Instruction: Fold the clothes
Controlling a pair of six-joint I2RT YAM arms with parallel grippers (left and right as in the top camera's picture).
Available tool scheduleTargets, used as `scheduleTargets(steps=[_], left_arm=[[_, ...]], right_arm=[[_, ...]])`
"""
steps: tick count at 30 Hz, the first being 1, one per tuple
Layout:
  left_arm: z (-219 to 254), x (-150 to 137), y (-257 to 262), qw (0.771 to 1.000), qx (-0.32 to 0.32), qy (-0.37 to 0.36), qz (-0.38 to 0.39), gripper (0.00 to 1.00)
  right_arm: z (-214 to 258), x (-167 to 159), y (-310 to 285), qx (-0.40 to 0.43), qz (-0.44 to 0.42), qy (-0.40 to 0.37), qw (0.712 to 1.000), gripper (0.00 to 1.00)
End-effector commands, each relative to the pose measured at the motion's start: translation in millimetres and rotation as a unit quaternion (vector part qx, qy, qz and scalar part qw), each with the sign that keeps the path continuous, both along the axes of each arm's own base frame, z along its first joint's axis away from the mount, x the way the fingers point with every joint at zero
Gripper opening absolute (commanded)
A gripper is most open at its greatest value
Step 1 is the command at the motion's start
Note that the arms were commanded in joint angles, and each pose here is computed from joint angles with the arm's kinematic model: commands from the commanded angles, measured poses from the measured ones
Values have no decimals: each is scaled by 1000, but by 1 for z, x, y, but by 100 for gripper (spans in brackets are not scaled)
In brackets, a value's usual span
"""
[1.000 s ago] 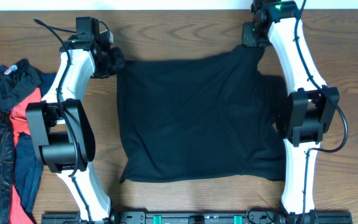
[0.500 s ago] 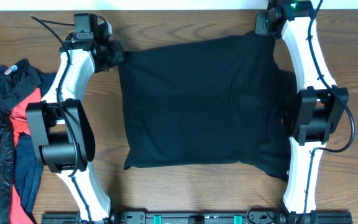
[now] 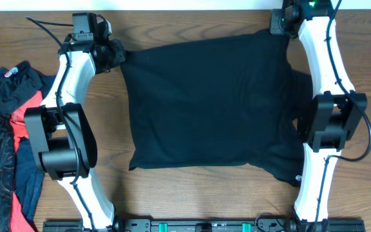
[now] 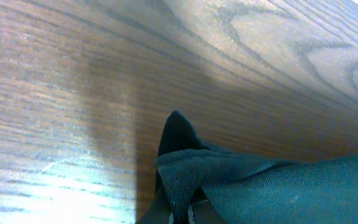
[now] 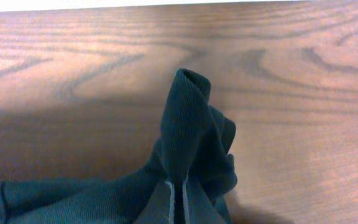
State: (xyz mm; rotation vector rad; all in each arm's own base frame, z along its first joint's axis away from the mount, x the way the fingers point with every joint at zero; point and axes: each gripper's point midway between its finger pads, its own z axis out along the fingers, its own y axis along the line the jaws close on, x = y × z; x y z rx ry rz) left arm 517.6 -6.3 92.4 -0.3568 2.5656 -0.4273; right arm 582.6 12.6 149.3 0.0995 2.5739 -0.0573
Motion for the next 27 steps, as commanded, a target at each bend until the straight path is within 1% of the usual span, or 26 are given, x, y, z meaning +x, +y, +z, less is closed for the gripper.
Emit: scheduleTargets(steps=[1, 3, 5, 7, 10, 13, 19, 22, 27], left_arm=[[47, 1, 10, 999, 14, -40, 17, 6], [58, -7, 9, 999, 14, -39, 17, 6], [67, -19, 8, 999, 13, -28, 16, 6], [70, -34, 7, 1000, 11, -8, 16, 6], [62, -61, 4, 999, 8, 48, 15, 6], [49, -83, 2, 995, 4, 101, 14, 6], [32, -112, -1, 987, 1, 163, 11, 6], [21, -121, -3, 984, 3, 179, 4, 6], [-1, -127, -3, 982, 3, 189, 4, 6]], right_arm=[[57, -16, -17, -14, -10, -33, 999, 1], [59, -30, -16, -11, -7, -13, 1000, 1], [55, -52, -11, 2, -5, 27, 1000, 1], [46, -78, -9, 18, -22, 80, 996, 1], [28, -125, -2, 54, -61, 183, 980, 1], [19, -156, 13, 84, -55, 250, 963, 1], [4, -181, 21, 78, -51, 309, 947, 2], [-9, -189, 22, 75, -51, 332, 939, 2], [-44, -201, 27, 85, -51, 366, 925, 1]])
